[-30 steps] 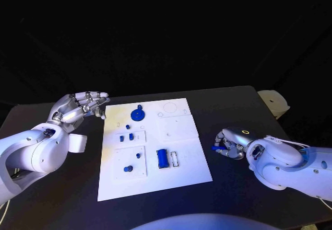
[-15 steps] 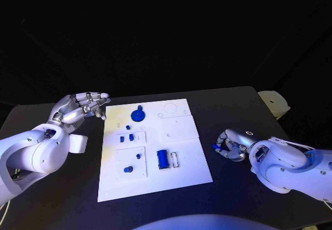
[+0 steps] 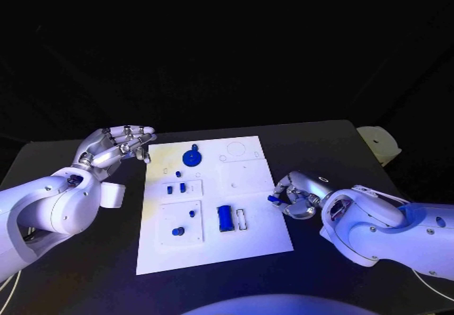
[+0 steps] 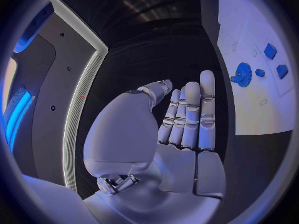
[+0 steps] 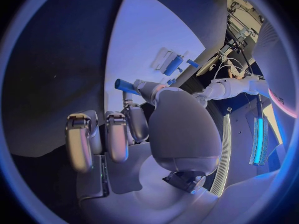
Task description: Assemble the parts on the task board
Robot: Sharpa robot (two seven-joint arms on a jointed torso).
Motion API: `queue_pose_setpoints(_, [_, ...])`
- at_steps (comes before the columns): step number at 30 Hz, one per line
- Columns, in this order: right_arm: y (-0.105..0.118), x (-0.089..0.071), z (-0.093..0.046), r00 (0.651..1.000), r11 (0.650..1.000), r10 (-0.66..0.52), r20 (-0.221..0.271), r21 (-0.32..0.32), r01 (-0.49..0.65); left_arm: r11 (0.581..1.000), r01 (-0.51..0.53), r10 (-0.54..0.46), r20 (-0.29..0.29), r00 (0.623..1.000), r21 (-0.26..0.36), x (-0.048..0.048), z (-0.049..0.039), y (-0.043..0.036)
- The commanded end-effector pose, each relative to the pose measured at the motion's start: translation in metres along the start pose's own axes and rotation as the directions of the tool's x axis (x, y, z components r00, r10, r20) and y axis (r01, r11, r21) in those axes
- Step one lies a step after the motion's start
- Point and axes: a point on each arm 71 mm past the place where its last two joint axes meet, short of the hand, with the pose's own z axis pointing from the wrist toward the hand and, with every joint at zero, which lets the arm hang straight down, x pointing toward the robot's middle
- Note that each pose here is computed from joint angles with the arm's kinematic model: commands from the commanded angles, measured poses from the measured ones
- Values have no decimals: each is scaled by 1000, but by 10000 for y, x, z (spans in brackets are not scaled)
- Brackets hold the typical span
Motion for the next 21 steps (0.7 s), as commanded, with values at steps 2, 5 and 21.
queue_pose_setpoints(2, [62, 132, 40, 996, 996, 81, -43, 26, -80, 1000, 11, -11, -17, 1000, 6, 39, 7, -8])
queue_pose_setpoints(5, [141, 234, 67, 993, 995, 100, -70, 19, -99, 1000, 12, -12, -18, 1000, 6, 45, 7, -9])
queue_pose_setpoints(21, [385, 445, 152, 984, 990, 136, -119, -11, -139, 1000, 13, -13, -21, 1000, 6, 54, 5, -11])
